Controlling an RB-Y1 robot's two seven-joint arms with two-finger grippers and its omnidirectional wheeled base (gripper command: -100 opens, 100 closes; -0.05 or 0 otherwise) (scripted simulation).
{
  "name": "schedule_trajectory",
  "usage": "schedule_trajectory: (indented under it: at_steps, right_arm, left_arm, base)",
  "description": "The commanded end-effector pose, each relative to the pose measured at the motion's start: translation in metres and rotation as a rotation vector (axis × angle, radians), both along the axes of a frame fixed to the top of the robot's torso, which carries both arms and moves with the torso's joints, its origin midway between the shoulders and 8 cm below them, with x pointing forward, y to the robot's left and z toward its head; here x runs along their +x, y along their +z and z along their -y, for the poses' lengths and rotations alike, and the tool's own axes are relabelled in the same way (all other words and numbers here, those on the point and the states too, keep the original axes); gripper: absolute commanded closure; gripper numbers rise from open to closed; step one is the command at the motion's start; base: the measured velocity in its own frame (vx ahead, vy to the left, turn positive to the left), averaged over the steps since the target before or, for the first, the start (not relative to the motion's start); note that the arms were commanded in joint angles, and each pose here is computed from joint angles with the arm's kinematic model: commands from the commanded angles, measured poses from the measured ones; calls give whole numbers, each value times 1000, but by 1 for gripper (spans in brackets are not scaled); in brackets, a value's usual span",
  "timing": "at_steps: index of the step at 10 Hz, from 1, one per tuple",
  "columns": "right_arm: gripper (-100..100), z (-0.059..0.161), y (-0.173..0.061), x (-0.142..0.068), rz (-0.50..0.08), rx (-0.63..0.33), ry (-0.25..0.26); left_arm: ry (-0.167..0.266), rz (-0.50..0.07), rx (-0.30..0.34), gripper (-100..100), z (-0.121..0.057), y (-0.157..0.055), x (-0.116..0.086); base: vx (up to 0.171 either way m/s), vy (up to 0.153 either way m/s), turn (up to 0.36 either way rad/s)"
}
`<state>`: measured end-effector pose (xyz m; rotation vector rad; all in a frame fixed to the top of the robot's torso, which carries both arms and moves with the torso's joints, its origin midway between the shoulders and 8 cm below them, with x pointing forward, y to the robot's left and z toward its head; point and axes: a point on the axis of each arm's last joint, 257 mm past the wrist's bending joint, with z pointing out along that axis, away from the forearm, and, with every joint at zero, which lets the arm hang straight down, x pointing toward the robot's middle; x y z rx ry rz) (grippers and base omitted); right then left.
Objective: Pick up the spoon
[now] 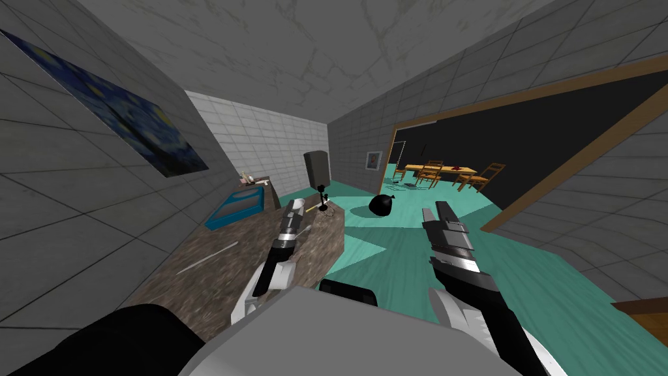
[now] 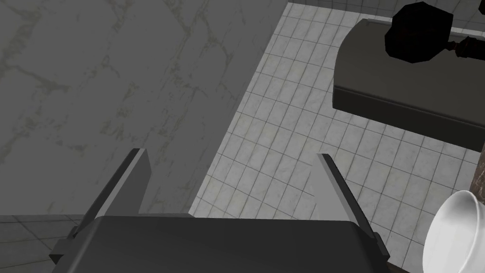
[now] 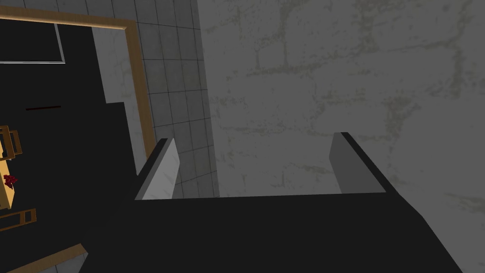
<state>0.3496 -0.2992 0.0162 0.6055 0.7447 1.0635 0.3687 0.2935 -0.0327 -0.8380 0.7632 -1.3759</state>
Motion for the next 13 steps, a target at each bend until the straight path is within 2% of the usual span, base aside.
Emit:
schedule_trajectory:
  at_steps: [1,4,7,9,12,13]
  right_arm:
    - [0,0,0,0,0,0,0]
    - [0,0,0,0,0,0,0]
    - [0,0,0,0,0,0,0]
    - [0,0,0,0,0,0,0]
    - [0,0,0,0,0,0,0]
    - [0,0,0,0,0,0,0]
  left_arm:
    - [-10,-28,-28,-100,-8,-2,6]
    - [-7,-88,-60,-100,-16,-13,14]
    - [-14,-134,-123,-100,-30,-17,21]
    - [-7,-168,-130,-100,-32,-26,24]
    - [-11,-221,-210,-100,-47,-33,30]
    - [-5,-249,-216,-100,-48,-40,32]
  base:
    - [43,-39,-4]
    - [36,-26,-1]
    - [35,-28,-5]
    - [25,-20,0]
    - [34,-23,-9]
    - [40,-26,-4]
